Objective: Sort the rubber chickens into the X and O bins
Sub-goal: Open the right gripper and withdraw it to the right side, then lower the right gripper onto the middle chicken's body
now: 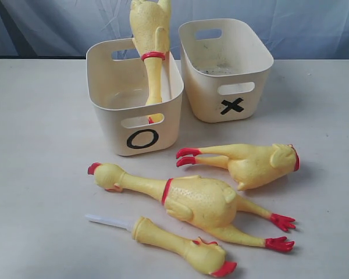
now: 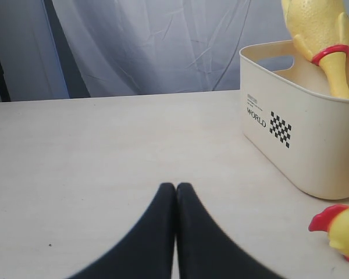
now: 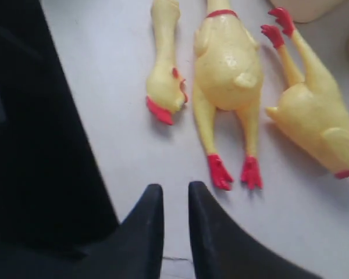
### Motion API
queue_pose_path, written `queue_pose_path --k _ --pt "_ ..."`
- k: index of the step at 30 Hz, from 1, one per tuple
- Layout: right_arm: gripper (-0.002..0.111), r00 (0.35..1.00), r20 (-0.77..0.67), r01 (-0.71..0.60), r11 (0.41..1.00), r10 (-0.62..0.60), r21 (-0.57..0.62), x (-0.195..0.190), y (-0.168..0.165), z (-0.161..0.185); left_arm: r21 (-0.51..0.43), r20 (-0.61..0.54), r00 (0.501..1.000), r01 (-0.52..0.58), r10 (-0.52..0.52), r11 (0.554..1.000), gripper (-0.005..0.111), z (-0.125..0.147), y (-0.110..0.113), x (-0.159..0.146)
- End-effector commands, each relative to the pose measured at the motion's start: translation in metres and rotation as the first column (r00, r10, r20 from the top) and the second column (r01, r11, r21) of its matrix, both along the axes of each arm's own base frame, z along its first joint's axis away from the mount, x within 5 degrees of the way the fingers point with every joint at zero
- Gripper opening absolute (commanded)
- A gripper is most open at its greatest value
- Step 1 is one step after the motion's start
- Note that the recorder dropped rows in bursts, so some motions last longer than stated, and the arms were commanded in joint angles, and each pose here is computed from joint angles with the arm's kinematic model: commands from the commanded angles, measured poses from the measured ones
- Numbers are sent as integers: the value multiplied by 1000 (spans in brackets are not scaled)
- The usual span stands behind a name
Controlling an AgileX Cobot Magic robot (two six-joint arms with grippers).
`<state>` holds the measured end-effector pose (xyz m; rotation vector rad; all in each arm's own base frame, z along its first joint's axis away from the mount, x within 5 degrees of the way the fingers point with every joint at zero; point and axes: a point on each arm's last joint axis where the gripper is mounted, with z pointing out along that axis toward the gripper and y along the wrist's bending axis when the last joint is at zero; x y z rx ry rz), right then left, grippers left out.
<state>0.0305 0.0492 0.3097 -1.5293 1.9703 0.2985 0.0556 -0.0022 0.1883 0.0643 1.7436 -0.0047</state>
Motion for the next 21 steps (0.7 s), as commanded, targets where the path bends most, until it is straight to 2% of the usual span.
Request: queue_pose_path --k 1,3,8,12,15,18,21 --pt "16 977 -172 145 982 -122 124 -4 10 23 -7 22 1000 2 -2 1000 0 3 0 0" --pt "16 980 -144 152 983 -137 100 1 18 27 -7 22 1000 2 -2 1000 0 3 0 0" --pt "17 985 -42 164 986 -165 -43 20 56 16 -7 22 1000 2 -2 1000 0 3 0 0" --pt "17 977 109 191 978 -182 -81 42 95 3 -7 22 1000 2 -2 1000 0 3 0 0" --pt "17 936 250 283 952 -248 -115 62 120 -10 -7 22 1000 2 -2 1000 0 3 0 0" --pt "17 896 358 348 915 -262 -202 76 137 -27 -7 22 1000 2 -2 1000 0 3 0 0" --pt "17 901 342 366 892 -268 -266 77 144 -42 -7 22 1000 2 -2 1000 0 3 0 0"
